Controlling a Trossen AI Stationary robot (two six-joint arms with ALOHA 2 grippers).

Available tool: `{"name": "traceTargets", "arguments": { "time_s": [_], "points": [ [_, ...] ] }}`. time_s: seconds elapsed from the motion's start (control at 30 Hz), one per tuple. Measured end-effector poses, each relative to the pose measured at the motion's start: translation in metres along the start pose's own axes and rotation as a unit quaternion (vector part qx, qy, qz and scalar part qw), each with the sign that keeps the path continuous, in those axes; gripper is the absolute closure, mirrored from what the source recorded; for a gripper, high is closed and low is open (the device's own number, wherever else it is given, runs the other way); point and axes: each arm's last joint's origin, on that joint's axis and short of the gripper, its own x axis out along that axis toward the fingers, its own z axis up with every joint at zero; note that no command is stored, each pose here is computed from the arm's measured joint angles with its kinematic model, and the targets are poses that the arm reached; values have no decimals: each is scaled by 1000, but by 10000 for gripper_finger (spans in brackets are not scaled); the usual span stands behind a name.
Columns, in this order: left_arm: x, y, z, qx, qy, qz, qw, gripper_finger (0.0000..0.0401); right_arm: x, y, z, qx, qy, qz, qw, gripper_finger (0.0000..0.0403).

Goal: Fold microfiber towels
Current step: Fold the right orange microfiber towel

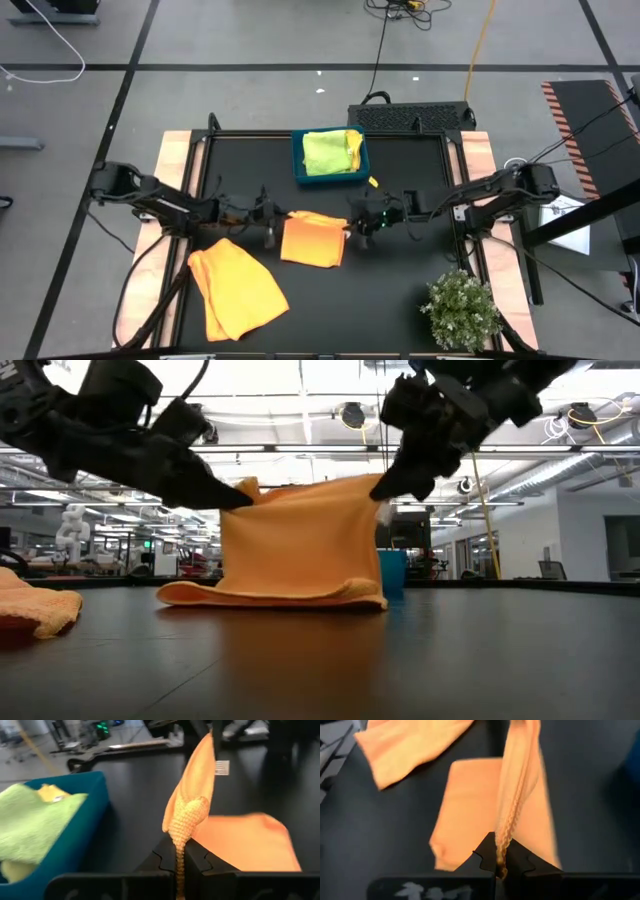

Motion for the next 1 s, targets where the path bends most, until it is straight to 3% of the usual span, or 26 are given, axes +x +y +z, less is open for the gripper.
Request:
{"name": "traceTargets", "arguments": {
  "time_s": [0.17, 0.67, 1.0],
  "points": [
    [-3, -15, -5, 35, 28, -34, 998, 396, 22, 6, -19, -7, 21, 10, 1000, 403],
    [-10, -42, -15, 72, 70, -87, 991, 394, 54, 17, -36, -19, 26, 69, 997, 402],
    [-12, -50, -19, 73, 80, -103, 989, 310, 56, 29, -43, -37, 41, 114, 992, 347]
  ]
}}
